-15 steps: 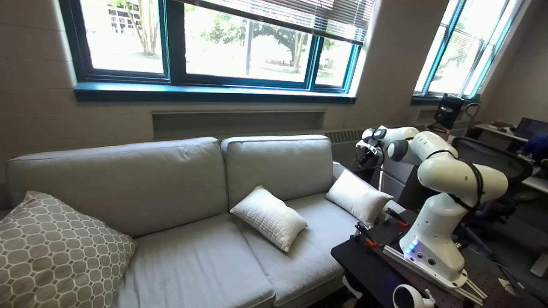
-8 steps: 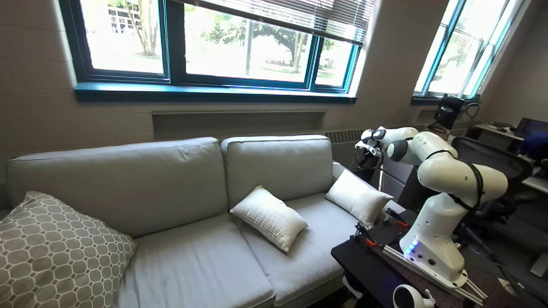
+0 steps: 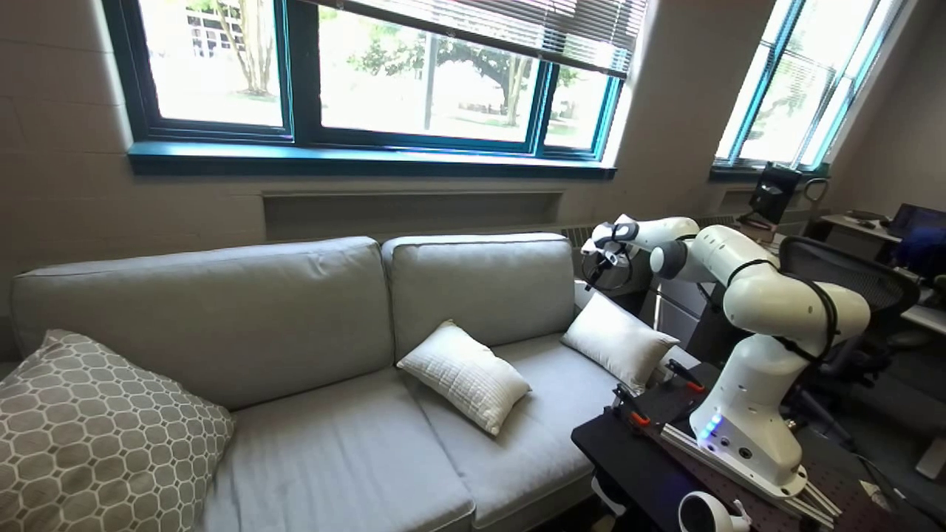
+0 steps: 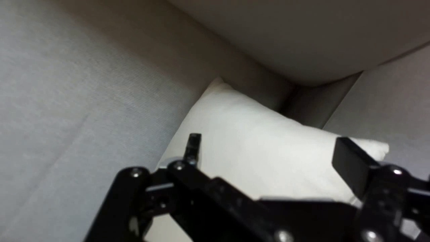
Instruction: Arrange the cushions on the couch
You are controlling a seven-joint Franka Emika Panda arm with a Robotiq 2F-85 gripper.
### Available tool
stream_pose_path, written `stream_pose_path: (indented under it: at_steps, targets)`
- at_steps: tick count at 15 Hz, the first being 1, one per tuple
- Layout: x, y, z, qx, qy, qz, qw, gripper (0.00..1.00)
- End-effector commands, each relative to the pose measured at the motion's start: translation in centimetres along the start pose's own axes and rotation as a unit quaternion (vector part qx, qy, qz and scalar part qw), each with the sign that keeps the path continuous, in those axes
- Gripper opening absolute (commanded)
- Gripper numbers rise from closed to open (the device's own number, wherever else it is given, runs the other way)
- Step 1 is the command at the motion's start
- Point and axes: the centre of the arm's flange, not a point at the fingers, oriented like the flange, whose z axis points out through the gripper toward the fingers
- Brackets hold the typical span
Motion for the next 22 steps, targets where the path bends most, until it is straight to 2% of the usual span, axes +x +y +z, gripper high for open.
stream_pose_path:
  at_steps: [1,5,8,13,15,16,17,18,22]
  targets:
    - [-3.8,3.3,0.6,0.019,0.033,-0.08,0.9961,1.0]
    - [-5.2,7.2,1.7,0.012,0.083,-0.182,0.9797,1.0]
    - [-5.5,9.7,2.1,0.016,0.112,-0.255,0.9604,1.0]
    - [-6.7,13.3,1.5,0.021,0.118,-0.339,0.9331,1.0]
    - [-7.7,13.8,0.9,0.033,0.121,-0.343,0.931,1.0]
    - [-8.1,13.8,0.6,0.04,0.124,-0.333,0.934,1.0]
    - [-8.5,13.0,0.7,0.063,0.129,-0.314,0.9384,1.0]
    - [-10.8,9.8,4.3,0.047,0.114,-0.329,0.9362,1.0]
    - [-10.7,9.5,3.2,0.061,0.121,-0.321,0.9374,1.0]
